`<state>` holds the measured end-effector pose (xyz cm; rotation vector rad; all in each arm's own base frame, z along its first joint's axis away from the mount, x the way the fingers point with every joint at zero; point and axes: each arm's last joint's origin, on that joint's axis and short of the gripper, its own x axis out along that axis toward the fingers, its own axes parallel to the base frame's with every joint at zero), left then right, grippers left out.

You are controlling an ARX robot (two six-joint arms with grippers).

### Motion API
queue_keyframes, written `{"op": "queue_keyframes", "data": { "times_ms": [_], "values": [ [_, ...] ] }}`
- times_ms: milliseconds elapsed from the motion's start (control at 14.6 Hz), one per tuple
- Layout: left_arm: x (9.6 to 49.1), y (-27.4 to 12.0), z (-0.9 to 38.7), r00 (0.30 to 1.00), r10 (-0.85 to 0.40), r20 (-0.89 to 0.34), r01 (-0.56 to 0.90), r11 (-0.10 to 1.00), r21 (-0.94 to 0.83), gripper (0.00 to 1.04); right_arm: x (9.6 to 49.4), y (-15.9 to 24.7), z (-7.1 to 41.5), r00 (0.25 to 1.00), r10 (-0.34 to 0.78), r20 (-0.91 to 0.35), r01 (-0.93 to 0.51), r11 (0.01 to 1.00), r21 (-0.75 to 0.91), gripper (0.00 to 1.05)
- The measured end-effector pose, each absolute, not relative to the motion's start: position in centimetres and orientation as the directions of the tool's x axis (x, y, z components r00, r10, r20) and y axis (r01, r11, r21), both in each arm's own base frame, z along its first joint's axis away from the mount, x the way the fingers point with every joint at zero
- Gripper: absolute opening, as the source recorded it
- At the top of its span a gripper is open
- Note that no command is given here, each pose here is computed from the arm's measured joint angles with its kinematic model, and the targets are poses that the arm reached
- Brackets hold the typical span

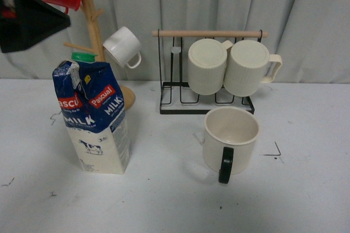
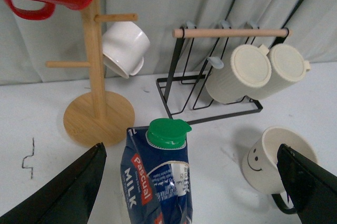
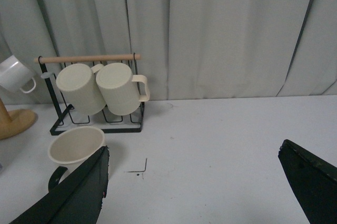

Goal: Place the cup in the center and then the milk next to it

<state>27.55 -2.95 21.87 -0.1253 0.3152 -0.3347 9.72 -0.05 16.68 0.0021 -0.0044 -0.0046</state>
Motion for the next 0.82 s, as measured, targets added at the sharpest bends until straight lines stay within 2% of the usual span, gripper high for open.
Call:
{"op": "queue_keyframes", "data": {
  "times_ms": [274, 752, 821],
  "values": [
    [30.4, -4.6, 18.8, 0.854, -0.368, -0.368, 0.355, 0.929, -0.107, 0.98, 9.7, 0.0, 16.7, 1.0, -0.005, 0.004, 0.005, 1.0, 0.002, 0.98],
    [33.5, -5.3, 15.2, 0.856, -0.289, -0.429, 0.299, 0.953, -0.044, 0.98, 9.7, 0.0, 16.7, 1.0, -0.005, 0.004, 0.005, 1.0, 0.002, 0.98],
    [33.6, -5.3, 15.1, 0.858, -0.28, -0.431, 0.291, 0.956, -0.041, 0.92, 9.7, 0.0, 16.7, 1.0, -0.005, 0.004, 0.005, 1.0, 0.002, 0.98]
  ]
}}
